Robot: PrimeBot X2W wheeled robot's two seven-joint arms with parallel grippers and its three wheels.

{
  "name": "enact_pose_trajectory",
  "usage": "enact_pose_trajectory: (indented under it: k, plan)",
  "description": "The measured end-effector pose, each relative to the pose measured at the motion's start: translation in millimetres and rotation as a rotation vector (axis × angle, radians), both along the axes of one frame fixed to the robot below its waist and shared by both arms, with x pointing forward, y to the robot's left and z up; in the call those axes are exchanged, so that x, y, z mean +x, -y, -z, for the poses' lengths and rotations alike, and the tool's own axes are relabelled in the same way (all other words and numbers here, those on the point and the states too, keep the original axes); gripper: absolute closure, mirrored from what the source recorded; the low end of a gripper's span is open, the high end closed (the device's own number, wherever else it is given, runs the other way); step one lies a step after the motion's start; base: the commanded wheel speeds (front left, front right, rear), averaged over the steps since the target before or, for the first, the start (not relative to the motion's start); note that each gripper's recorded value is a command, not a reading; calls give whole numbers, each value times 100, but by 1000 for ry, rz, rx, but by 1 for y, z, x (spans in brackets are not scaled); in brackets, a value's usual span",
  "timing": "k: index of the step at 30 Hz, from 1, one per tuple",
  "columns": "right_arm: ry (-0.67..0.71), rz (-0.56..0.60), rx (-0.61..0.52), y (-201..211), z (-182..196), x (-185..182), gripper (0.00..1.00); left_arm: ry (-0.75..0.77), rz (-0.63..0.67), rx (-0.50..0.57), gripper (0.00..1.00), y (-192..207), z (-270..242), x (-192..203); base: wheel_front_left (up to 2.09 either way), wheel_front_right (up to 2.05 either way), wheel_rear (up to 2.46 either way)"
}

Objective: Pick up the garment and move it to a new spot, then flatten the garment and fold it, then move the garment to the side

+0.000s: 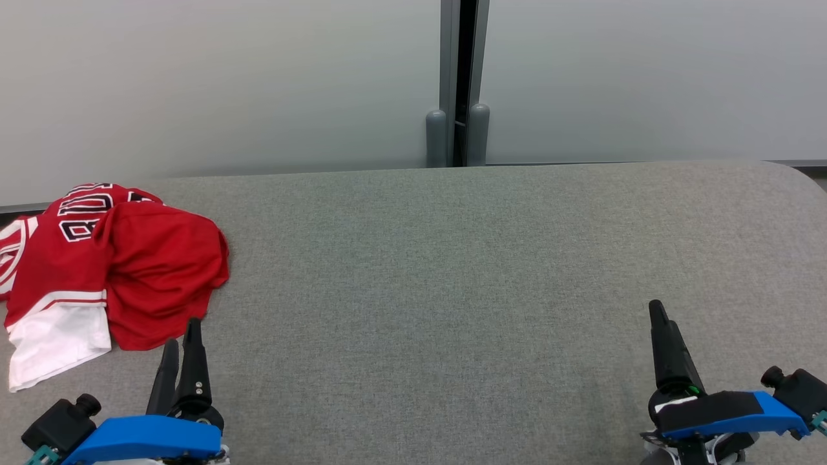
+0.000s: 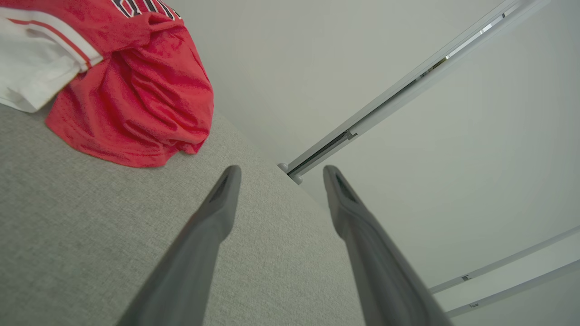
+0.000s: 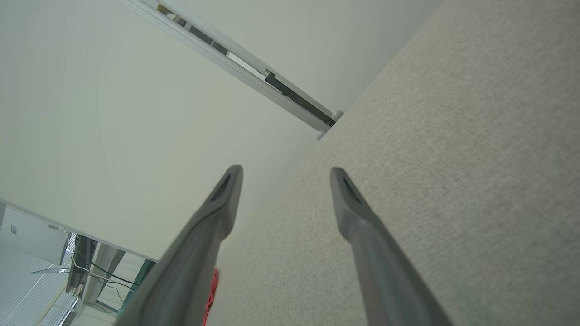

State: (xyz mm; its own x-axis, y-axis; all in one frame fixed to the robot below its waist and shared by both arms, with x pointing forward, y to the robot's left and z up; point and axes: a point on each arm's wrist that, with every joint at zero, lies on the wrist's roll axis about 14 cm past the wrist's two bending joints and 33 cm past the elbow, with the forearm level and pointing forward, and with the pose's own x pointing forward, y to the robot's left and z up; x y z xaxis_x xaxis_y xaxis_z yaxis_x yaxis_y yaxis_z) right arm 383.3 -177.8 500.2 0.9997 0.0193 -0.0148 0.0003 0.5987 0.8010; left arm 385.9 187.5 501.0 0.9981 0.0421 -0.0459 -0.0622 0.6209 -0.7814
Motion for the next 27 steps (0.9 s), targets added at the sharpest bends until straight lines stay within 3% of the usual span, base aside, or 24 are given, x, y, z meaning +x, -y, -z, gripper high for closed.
enact_pose_trajectory:
  k: [27]
  plan:
    - [42, -50, -344, -17, 0, 1, 0, 44, 18, 378, 0, 9, -9, 3, 0, 0, 0]
